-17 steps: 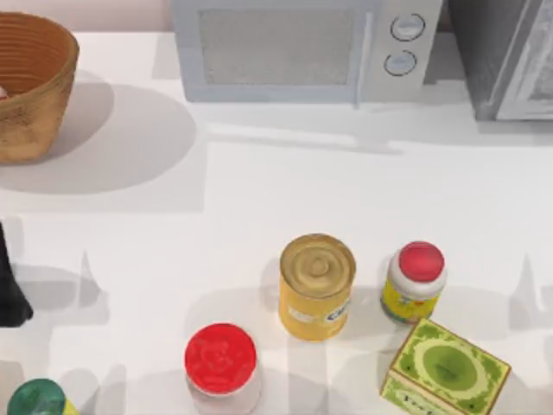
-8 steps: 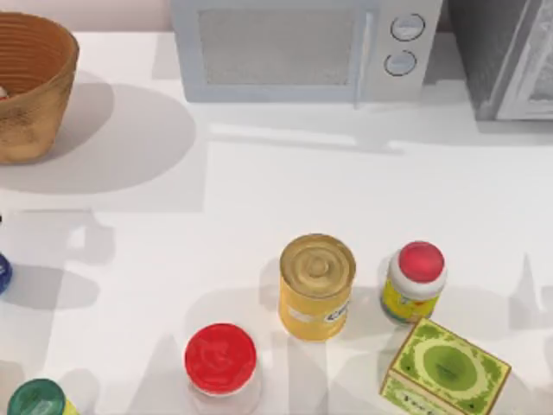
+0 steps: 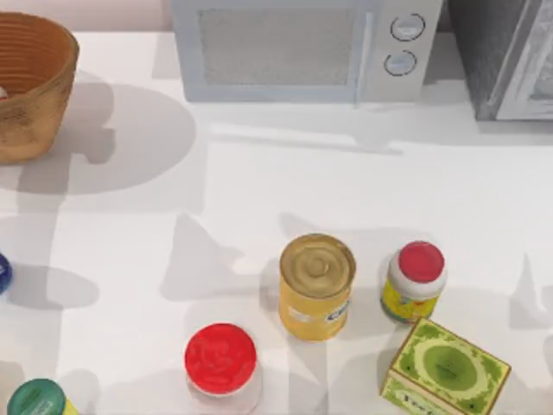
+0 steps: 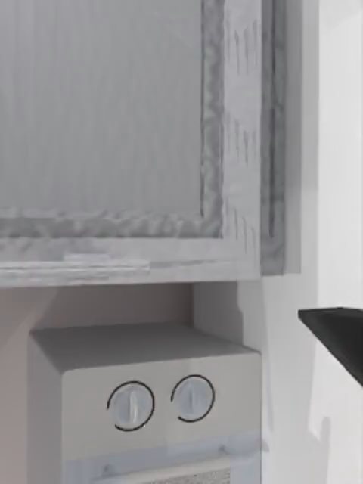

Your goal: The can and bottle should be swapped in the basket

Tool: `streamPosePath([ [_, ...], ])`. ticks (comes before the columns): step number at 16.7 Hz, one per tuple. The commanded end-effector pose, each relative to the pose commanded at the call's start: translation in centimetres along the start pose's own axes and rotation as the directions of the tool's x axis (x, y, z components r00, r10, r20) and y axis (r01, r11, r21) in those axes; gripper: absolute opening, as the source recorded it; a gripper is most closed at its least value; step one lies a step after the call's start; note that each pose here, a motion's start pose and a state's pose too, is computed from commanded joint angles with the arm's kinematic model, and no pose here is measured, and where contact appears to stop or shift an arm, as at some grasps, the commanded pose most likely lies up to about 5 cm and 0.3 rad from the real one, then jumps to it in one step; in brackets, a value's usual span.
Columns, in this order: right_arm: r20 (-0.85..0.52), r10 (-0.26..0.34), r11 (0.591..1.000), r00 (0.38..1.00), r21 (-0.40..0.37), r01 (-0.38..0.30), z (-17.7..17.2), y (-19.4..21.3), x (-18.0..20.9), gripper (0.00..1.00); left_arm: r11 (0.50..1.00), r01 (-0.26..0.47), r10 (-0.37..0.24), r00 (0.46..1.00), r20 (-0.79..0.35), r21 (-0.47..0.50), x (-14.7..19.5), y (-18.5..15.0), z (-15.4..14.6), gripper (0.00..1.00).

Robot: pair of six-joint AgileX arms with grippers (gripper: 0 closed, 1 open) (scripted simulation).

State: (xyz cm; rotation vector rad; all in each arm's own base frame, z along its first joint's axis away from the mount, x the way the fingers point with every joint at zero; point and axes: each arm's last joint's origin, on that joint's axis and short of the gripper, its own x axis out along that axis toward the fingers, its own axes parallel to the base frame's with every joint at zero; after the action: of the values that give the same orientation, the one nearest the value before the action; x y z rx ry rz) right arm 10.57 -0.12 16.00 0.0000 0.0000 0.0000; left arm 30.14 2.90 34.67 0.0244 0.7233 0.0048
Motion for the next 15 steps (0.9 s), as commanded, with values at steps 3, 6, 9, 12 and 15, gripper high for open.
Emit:
streamPosePath([
  [3,0.0,0.0,1.0,1.0,0.0,0.0,0.0,0.0,0.0,1.0,1.0,0.007,-0.007,0.989,-0.145,0.0,5.5,1.5,3.6,1.0],
  [6,0.0,0.0,1.0,1.0,0.0,0.0,0.0,0.0,0.0,1.0,1.0,0.02,-0.021,0.957,-0.289,-0.006,11.7,3.1,5.1,1.0],
  [9,0.0,0.0,1.0,1.0,0.0,0.0,0.0,0.0,0.0,1.0,0.999,0.035,-0.039,0.906,-0.421,-0.017,17.6,4.5,4.6,1.0],
  [12,0.0,0.0,1.0,1.0,0.0,0.0,0.0,0.0,0.0,1.0,0.998,0.05,-0.058,0.85,-0.523,-0.03,22.1,5.5,3.1,1.0],
  [15,0.0,0.0,1.0,1.0,0.0,0.0,0.0,0.0,0.0,1.0,0.997,0.059,-0.072,0.808,-0.585,-0.042,24.8,6.1,1.7,1.0],
])
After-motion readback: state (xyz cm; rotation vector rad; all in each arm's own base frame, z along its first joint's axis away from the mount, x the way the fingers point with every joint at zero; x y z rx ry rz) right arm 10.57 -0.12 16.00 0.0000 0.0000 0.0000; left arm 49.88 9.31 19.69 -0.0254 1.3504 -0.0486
